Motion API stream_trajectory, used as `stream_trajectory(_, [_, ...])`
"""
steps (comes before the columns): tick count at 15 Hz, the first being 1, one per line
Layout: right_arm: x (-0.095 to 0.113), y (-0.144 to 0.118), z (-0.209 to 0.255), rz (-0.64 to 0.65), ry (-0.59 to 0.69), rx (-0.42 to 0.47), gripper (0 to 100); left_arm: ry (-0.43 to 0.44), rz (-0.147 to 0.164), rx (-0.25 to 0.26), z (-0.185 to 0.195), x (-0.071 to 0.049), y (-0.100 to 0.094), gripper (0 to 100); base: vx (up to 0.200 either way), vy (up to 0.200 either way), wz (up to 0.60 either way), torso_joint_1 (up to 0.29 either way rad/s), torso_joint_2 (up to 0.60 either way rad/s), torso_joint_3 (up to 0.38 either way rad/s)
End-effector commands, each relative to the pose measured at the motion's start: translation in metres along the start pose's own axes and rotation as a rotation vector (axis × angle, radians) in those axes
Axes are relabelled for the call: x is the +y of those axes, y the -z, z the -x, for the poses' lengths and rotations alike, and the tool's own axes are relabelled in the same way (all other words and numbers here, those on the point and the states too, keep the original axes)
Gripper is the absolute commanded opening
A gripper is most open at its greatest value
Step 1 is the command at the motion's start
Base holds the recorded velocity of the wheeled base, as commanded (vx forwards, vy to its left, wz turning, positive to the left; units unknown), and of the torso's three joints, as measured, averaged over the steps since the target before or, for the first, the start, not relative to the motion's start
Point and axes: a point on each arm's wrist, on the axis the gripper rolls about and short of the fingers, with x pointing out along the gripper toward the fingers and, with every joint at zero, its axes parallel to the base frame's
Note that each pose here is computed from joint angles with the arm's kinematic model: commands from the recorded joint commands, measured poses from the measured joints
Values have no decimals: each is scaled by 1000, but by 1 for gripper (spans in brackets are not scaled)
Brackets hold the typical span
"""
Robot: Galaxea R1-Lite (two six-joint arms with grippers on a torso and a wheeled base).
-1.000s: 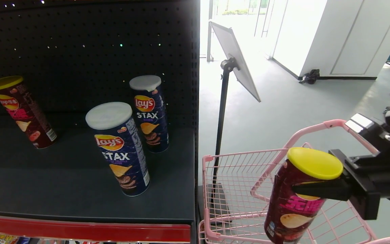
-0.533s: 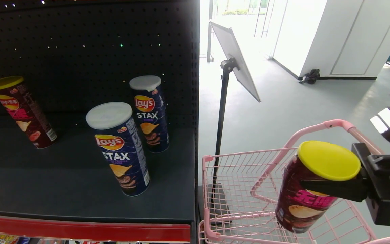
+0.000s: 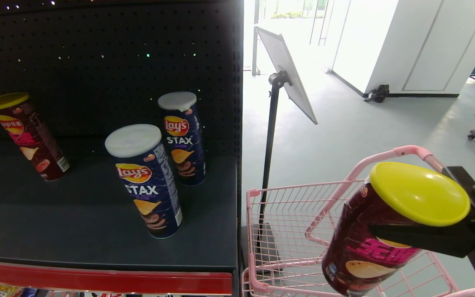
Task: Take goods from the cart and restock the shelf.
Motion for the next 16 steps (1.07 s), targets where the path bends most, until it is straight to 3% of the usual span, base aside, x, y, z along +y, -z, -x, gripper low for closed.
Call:
stream_trajectory(1, [4, 3, -3, -2, -23, 10, 0, 0, 0, 2, 0, 0, 0, 100, 0, 0, 0, 0, 0, 0])
stream_trajectory(16, [5, 11, 0, -18, -8, 21, 0, 0, 0, 2, 0, 0, 0, 100, 0, 0, 0, 0, 0, 0])
